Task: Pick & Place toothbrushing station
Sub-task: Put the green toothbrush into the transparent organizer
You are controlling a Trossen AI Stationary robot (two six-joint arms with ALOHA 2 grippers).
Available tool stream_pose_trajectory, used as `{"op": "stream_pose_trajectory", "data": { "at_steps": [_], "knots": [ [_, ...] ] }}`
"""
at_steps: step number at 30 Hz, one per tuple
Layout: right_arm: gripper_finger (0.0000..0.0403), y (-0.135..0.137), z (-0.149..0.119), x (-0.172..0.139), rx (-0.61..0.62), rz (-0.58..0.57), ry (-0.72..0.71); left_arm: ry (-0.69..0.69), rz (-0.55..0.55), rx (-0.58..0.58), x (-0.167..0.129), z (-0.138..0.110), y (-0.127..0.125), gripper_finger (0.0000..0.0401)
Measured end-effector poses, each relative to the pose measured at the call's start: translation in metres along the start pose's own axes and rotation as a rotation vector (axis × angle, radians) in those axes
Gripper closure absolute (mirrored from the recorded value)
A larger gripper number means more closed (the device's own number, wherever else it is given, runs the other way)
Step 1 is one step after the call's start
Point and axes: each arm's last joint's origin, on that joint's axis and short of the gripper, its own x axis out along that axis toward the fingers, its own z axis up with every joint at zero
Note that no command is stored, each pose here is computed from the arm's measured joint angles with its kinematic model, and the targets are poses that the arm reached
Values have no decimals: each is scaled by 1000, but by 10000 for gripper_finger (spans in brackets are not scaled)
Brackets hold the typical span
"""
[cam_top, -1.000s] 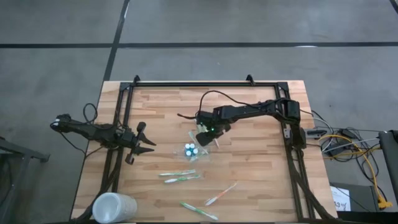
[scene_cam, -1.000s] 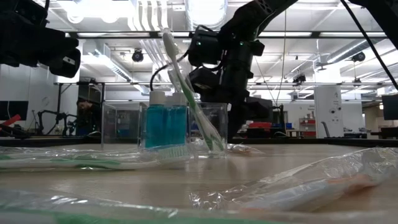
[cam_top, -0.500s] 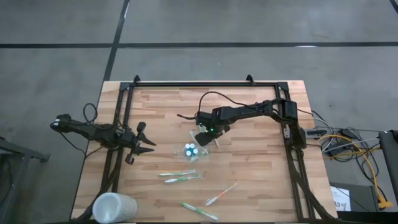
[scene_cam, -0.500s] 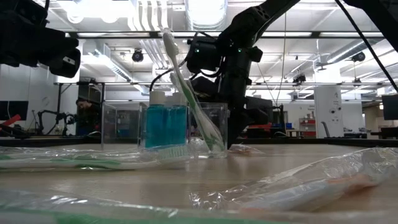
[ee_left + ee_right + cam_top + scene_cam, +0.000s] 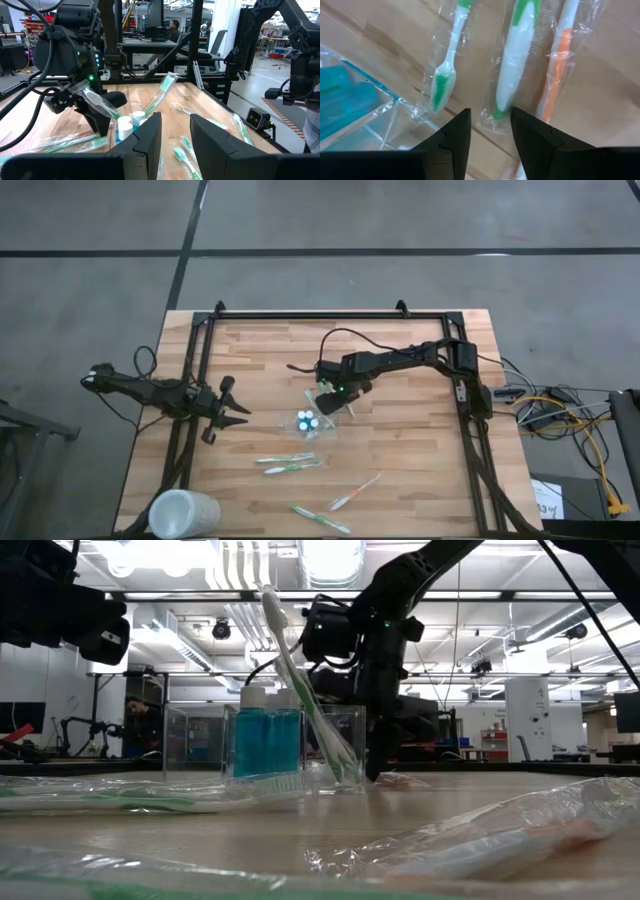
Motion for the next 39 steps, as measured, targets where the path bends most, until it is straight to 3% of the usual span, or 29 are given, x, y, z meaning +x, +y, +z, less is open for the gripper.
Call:
{"op": "stream_pose_trajectory", "data": {
  "at_steps": [15, 21, 26, 32, 39],
  "knots": [
    [362, -5, -4, 1, 15, -32, 20, 0, 0, 0, 0, 0, 0, 293],
    [382, -9, -10, -2, 18, -79, 54, 0, 0, 0, 0, 0, 0, 293],
    [384, -8, -15, -13, 22, -136, -20, -1, 0, 0, 0, 0, 0, 293],
    [385, -10, -21, -39, 18, -126, -112, -1, 0, 0, 0, 0, 0, 293],
    [385, -12, -49, -70, -7, -105, -267, -1, 0, 0, 0, 0, 0, 293]
  ]
}}
